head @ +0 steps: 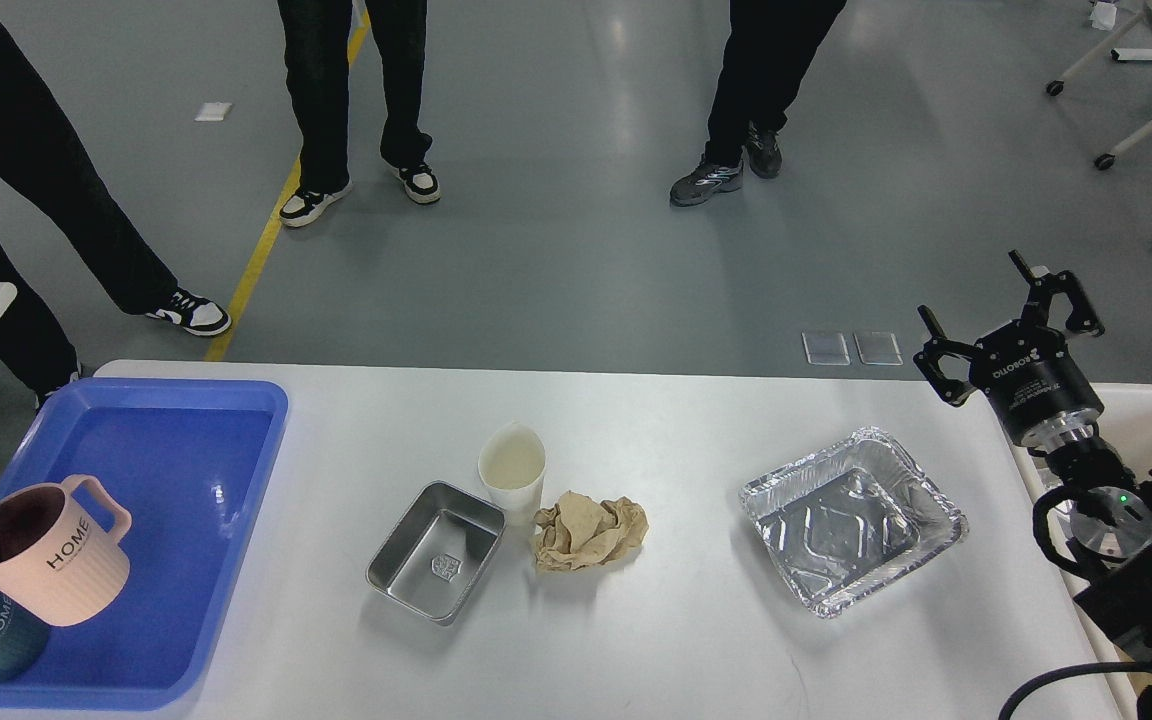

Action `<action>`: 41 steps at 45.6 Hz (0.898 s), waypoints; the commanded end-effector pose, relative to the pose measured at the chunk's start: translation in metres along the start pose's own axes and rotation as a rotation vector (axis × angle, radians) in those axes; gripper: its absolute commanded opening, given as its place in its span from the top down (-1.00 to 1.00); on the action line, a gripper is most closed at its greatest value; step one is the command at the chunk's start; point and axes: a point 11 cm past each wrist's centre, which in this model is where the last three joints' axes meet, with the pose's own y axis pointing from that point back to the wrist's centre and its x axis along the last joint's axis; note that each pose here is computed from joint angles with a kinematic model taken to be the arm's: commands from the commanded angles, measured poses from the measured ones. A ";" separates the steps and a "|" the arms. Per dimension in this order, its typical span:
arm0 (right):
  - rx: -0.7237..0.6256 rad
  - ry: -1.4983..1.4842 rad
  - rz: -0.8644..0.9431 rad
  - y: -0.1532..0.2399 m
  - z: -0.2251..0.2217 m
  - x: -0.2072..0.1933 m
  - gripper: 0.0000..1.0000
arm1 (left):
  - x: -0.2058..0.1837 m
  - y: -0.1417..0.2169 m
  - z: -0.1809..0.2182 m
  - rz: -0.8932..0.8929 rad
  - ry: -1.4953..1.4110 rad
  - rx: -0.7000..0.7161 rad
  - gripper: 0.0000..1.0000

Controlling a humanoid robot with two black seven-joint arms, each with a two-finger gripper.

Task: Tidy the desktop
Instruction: 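Lift the pink mug and lower it into the blue tub, then release the pink mug and raise the left gripper out of the tub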

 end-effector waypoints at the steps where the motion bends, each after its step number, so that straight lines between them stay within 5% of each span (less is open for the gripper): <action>1: 0.000 -0.002 0.002 0.000 0.001 0.000 -1.00 | -0.005 -0.023 0.000 0.009 0.008 0.019 1.00; 25: -0.002 0.009 0.009 0.007 -0.004 0.006 -1.00 | -0.030 -0.081 0.005 0.044 0.061 0.035 1.00; 39: -0.001 0.008 0.009 0.007 -0.004 0.006 -1.00 | -0.032 -0.081 0.004 0.035 0.062 0.029 0.45; 41: -0.001 0.008 0.009 0.007 -0.004 0.006 -1.00 | -0.032 -0.081 0.004 0.037 0.064 0.026 0.24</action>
